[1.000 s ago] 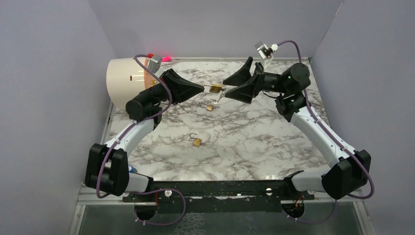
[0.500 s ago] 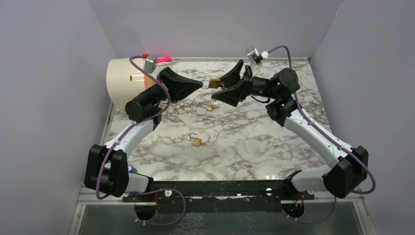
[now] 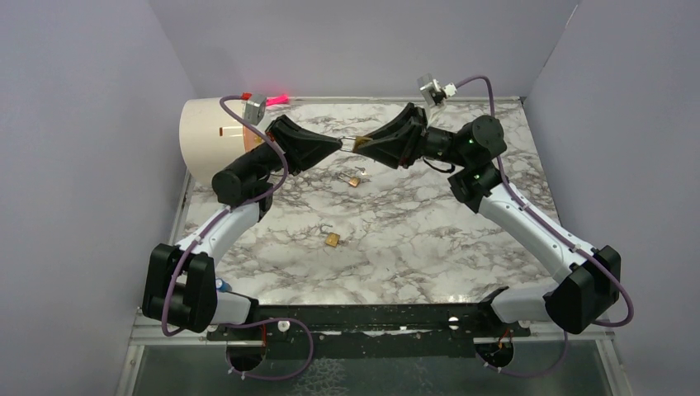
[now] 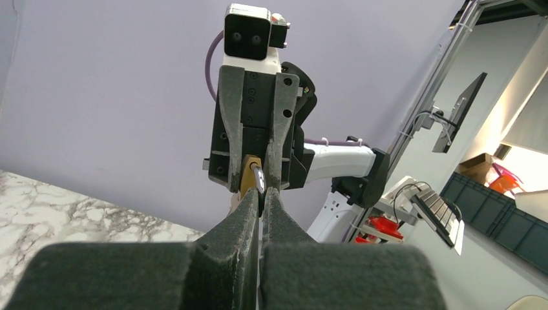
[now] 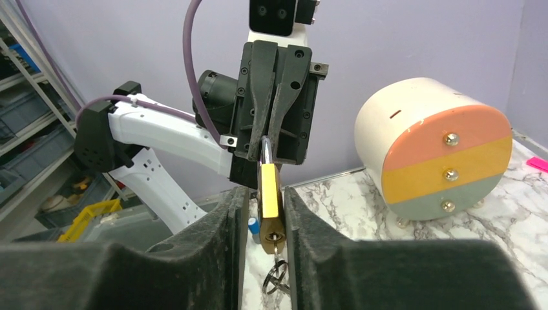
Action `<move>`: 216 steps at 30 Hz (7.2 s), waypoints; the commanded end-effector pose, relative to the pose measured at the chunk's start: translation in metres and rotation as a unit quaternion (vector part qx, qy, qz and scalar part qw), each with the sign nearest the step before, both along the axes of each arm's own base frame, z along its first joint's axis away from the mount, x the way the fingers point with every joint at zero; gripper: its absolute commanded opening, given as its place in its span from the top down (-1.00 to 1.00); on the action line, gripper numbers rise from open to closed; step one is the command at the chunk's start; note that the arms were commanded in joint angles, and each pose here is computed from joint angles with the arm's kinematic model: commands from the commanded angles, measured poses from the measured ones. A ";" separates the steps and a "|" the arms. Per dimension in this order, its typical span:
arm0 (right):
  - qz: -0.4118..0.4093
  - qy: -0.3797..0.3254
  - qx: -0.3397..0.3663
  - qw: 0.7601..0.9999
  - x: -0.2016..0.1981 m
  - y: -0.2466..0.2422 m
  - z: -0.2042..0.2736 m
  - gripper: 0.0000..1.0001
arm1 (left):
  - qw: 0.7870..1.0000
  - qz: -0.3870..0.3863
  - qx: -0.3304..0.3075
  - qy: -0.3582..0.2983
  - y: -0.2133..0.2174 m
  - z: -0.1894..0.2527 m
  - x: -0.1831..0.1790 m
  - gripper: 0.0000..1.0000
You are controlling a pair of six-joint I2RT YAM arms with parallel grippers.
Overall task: Lock with the key
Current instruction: Lock the lock.
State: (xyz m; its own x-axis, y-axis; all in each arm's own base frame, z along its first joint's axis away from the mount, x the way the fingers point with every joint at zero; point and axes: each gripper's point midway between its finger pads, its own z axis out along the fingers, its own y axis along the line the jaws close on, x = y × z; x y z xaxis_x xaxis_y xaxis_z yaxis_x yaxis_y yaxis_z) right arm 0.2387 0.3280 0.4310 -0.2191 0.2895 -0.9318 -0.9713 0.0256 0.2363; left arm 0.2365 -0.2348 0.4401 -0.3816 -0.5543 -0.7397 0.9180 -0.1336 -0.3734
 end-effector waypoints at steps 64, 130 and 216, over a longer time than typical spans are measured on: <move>0.154 0.075 -0.084 0.982 -0.011 0.006 -0.002 0.99 | 0.990 -0.100 0.012 -0.099 0.001 0.026 -0.065 1.00; 0.126 0.057 -0.084 0.987 -0.020 0.012 0.003 0.99 | 0.989 -0.105 0.008 -0.099 -0.023 0.010 -0.047 1.00; -0.044 0.008 -0.133 0.990 0.012 -0.039 -0.018 0.99 | 0.999 -0.015 0.041 -0.030 -0.017 -0.007 0.010 1.00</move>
